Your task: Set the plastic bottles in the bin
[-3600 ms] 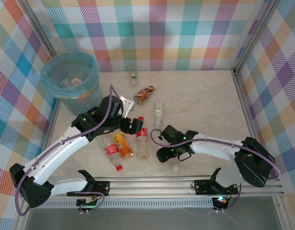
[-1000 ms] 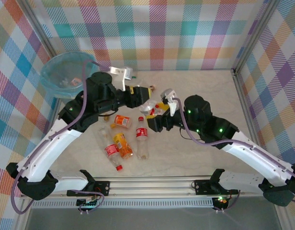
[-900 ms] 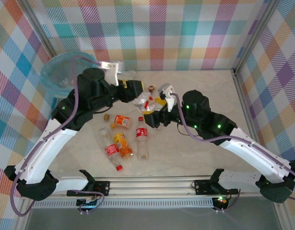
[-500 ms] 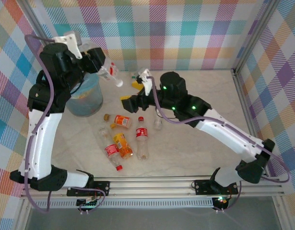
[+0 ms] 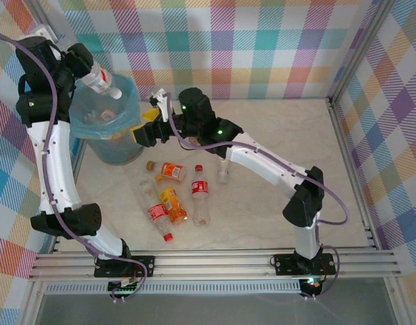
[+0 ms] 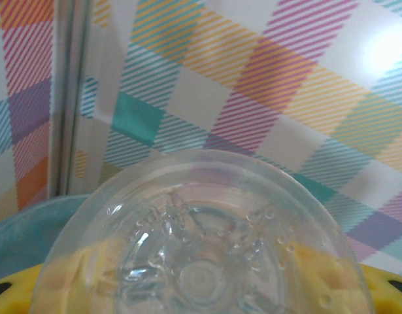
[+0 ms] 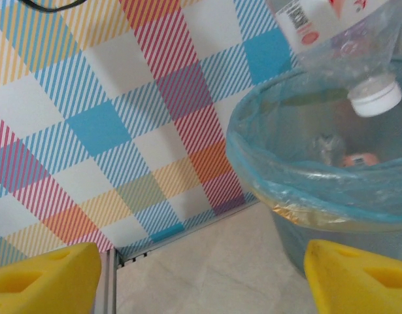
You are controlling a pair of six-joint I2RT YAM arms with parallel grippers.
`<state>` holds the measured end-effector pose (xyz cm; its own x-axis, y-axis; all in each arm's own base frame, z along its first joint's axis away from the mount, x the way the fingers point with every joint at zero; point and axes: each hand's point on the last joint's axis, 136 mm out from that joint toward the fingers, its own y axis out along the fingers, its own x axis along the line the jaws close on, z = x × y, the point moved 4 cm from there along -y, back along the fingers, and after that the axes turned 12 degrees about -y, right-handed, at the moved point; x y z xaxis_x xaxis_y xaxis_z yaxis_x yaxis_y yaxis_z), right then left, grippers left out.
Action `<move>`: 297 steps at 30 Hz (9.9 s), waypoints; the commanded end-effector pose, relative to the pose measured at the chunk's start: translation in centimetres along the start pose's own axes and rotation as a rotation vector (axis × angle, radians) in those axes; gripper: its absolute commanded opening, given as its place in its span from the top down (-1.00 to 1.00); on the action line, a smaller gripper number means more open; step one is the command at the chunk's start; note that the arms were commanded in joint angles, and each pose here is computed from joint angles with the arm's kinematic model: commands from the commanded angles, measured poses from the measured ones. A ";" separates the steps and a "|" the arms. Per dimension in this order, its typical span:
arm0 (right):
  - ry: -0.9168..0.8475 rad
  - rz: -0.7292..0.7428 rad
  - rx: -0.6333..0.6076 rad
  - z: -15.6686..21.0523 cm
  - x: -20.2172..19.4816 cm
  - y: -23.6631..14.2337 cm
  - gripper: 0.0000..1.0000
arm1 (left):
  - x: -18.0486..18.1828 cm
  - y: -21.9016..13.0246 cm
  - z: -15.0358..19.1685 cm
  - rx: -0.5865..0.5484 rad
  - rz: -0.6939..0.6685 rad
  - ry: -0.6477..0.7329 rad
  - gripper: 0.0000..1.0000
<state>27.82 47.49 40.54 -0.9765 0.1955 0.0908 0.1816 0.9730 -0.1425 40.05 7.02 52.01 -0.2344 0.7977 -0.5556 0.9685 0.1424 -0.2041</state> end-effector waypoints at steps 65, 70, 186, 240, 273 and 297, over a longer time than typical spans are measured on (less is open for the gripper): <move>0.121 0.079 0.180 2.5 2.5 -3.0 -0.56 | 3.2 -0.8 4.6 0.130 0.021 0.162 -0.75; 0.159 0.192 0.258 5.7 2.1 -5.8 -0.57 | 1.9 -5.0 5.7 0.144 0.093 0.123 -0.73; 0.225 0.115 0.363 17.6 5.8 -15.5 -0.15 | -8.1 -12.6 32.0 0.904 0.451 -0.010 -0.37; 0.067 0.157 -0.024 -1.2 3.2 -10.7 -0.90 | -8.0 -14.2 6.2 0.030 0.098 0.271 1.00; 0.253 -0.102 0.070 1.1 4.5 -1.0 -0.76 | 8.8 2.6 2.6 0.038 -0.268 0.295 1.00; 0.272 -0.079 0.129 4.5 4.0 -0.4 -0.76 | 15.2 9.7 14.5 0.395 -0.234 0.364 0.71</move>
<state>24.02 47.63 34.71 -0.9026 0.1914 0.3857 0.0769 0.9531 -0.2929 44.74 11.95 31.99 -0.3466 0.9240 -0.1614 0.8010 0.2020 -0.5635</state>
